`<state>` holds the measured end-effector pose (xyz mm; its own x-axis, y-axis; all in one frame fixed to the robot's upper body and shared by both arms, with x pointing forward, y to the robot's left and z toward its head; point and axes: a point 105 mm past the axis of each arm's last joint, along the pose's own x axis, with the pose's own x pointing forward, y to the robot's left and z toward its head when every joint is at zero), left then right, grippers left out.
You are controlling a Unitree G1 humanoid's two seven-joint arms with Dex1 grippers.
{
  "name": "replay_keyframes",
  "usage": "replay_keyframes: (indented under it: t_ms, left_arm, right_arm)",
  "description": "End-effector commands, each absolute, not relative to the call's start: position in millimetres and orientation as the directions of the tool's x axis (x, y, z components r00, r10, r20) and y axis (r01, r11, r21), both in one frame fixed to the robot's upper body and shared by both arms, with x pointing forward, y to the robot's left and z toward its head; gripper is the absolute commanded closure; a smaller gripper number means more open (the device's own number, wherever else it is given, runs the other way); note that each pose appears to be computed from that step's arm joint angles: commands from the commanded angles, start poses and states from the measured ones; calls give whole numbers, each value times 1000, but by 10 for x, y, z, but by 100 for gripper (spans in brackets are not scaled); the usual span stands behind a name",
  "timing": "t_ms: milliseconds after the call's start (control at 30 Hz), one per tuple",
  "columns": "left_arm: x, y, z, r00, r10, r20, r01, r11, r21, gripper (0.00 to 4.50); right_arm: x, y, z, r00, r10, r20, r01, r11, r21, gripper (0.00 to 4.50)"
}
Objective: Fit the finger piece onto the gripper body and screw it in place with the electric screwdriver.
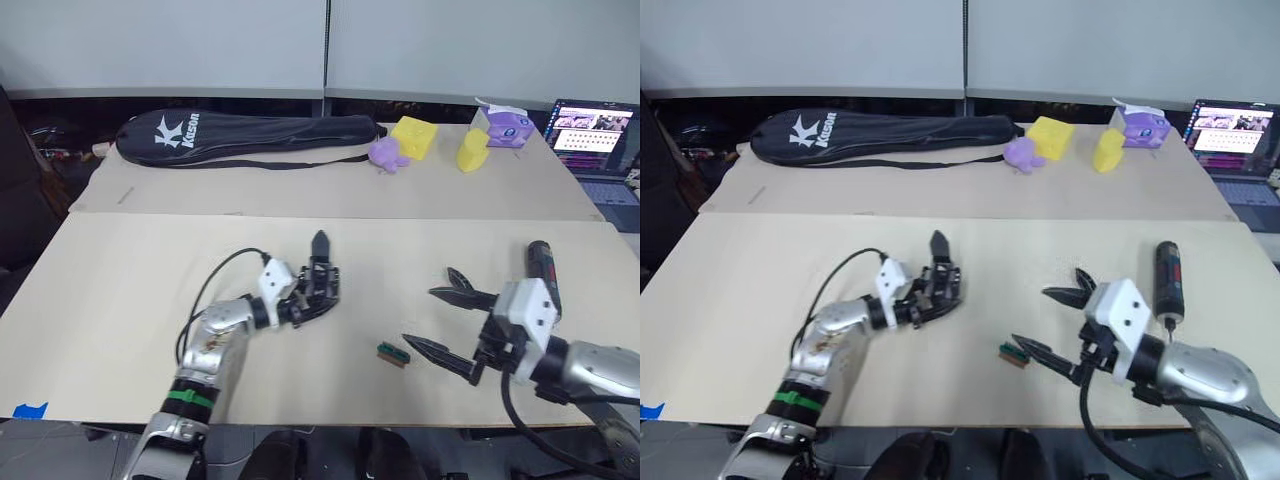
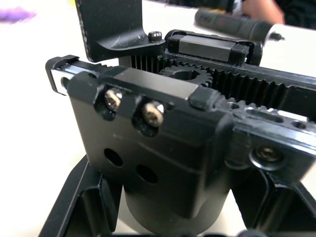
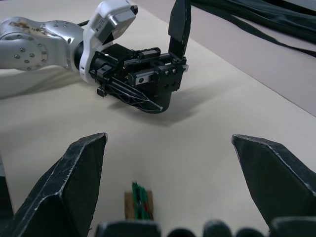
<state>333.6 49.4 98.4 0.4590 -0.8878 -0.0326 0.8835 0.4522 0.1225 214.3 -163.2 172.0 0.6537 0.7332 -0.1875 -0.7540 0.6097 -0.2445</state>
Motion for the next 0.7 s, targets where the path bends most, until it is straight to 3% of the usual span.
replay_keyframes:
  t_ms: [33,200,400,533,700]
  left_arm:
    - [3425,324,1178,459,-888,25,868,454,199,203]
    - [3561,82,1097,484,-875,22,860,480,172,203]
    - [3461,51,864,464,-886,-26,879,456,142,203]
    - [3415,229,790,461,-885,-61,882,449,146,16]
    - [3295,511,758,422,-895,-144,903,402,150,7]
  right_arm:
    - [2098,-1654,1831,682,715,-157,-725,631,-276,0]
    - [2094,-1703,1778,717,677,-162,-692,667,-276,0]
    - [2133,-1692,1741,731,663,-161,-678,680,-279,0]
    - [2124,-1710,1770,714,674,-192,-696,651,-301,0]
    - [2150,-1775,1850,685,684,-251,-728,641,-243,0]
